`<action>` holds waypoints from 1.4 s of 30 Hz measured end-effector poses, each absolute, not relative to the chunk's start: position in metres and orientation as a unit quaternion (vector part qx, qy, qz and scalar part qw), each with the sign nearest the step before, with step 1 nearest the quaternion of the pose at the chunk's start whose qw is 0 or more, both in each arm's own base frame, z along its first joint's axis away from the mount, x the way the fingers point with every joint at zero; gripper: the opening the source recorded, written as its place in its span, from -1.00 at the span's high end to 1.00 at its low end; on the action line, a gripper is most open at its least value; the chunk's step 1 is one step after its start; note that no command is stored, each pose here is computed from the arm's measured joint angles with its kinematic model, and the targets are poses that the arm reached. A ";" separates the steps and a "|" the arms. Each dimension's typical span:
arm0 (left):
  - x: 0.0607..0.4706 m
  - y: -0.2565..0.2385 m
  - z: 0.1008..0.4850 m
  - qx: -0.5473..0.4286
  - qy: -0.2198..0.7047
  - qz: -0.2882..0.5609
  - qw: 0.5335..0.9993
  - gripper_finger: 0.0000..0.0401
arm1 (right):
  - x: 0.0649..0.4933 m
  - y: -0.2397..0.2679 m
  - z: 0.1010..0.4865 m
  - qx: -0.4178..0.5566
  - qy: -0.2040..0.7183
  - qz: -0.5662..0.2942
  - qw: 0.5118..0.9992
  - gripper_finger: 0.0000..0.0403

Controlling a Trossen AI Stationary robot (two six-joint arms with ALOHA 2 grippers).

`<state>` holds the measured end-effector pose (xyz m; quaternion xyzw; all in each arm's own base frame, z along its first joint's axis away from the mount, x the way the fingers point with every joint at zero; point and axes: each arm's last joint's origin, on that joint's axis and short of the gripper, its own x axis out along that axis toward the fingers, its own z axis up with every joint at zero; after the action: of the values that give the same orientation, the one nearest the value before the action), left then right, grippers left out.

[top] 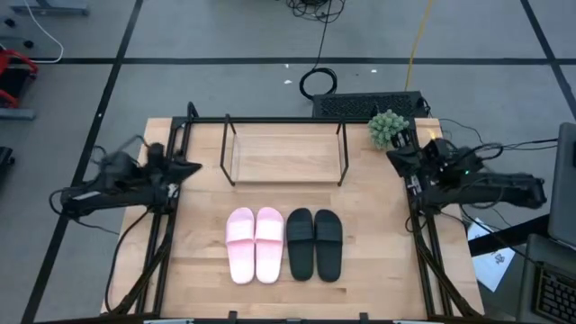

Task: Pick and place slides into the shelf
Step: Put the right black slide on the shelf

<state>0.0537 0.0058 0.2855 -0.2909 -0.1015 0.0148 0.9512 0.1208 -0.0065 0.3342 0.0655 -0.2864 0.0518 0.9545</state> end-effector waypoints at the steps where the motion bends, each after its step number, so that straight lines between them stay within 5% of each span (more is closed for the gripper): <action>1: 0.049 0.005 0.295 -0.286 -0.101 0.010 0.953 0.88 | 0.126 -0.004 0.348 0.057 -0.269 0.060 0.960 1.00; 10: 0.047 0.000 0.352 -0.299 -0.008 -0.035 0.953 0.88 | 0.203 0.051 0.419 0.005 -0.151 0.168 0.974 1.00; 15: 0.064 -0.002 0.363 -0.291 0.055 -0.066 0.953 0.88 | 0.233 0.097 0.432 -0.018 -0.112 0.148 0.983 1.00; 28: 0.051 -0.005 0.375 -0.271 0.099 -0.060 0.956 0.88 | 0.256 0.211 0.417 -0.067 0.043 -0.078 0.994 1.00; 42: 0.051 -0.003 0.373 -0.260 0.103 -0.038 0.959 0.88 | 0.258 0.235 0.342 0.077 0.221 -0.127 0.964 1.00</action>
<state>0.0506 -0.0034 0.3731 -0.2601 0.1028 -0.0379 0.9593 0.2575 0.2354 0.3425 0.0765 0.2210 -0.1272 0.9639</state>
